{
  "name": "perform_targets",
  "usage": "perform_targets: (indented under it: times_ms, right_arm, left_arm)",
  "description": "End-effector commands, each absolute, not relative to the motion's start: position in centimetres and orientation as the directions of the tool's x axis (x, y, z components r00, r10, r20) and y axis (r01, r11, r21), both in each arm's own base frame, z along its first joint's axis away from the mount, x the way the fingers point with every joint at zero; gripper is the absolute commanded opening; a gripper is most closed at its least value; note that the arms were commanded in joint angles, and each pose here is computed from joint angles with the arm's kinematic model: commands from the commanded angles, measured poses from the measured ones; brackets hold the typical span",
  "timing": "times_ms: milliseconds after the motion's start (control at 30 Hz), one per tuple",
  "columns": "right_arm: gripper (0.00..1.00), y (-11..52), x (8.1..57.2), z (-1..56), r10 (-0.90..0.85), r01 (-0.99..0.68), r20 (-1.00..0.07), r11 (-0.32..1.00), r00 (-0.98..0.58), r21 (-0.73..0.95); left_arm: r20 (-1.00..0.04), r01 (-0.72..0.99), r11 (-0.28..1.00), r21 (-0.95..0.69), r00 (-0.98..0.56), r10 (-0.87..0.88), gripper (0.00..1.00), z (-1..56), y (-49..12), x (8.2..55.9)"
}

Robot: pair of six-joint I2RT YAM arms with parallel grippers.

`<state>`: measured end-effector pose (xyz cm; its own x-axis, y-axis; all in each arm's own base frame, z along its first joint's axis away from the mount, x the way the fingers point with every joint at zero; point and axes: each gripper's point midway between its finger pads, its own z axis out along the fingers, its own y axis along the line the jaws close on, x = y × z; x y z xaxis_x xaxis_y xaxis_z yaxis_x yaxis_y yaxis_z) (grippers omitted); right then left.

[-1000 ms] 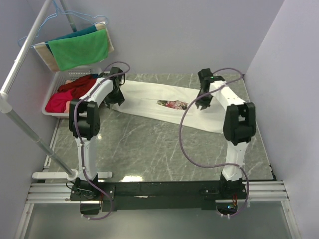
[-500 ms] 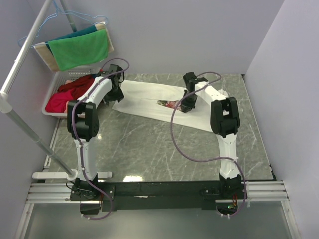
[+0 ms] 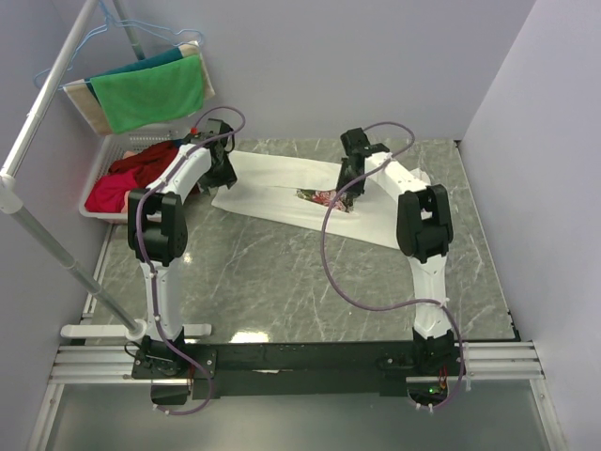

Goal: Fold and stack the t-shirts
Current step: Fold the tshirt

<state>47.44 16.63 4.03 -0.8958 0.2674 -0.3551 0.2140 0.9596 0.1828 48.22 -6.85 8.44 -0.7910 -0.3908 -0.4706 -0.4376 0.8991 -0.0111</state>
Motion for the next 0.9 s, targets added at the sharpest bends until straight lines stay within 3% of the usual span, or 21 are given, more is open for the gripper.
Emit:
perform_targets:
  times_ms: [0,333,467,600,867]
  right_arm:
    - [0.39,19.2,52.3,8.7,0.169,0.082,-0.566,0.981,-0.807,0.175]
    - [0.4,28.4,49.8,10.1,-0.013,-0.154,-0.578,0.968,-0.816,0.196]
    - [0.4,31.3,48.9,8.8,-0.07,-0.229,-0.56,0.949,-0.825,0.219]
    - [0.4,33.7,48.9,8.8,-0.082,-0.282,-0.571,0.92,-0.817,0.272]
    - [0.41,37.6,47.2,6.8,-0.133,-0.35,-0.54,0.879,-0.831,0.323]
  left_arm:
    - [-0.522,-0.397,0.913,-0.096,-0.761,-0.386,0.64,10.6,-7.9,50.5]
    - [-0.501,-0.41,0.906,-0.102,-0.766,-0.403,0.65,9.6,-7.9,51.7]
    - [-0.461,-0.376,0.907,-0.189,-0.782,-0.42,0.65,9.0,-9.4,53.1]
    - [-0.438,-0.307,0.907,-0.289,-0.8,-0.411,0.65,8.5,-11.5,54.0]
    - [-0.416,-0.317,0.905,-0.284,-0.809,-0.414,0.65,7.2,-11.1,53.3]
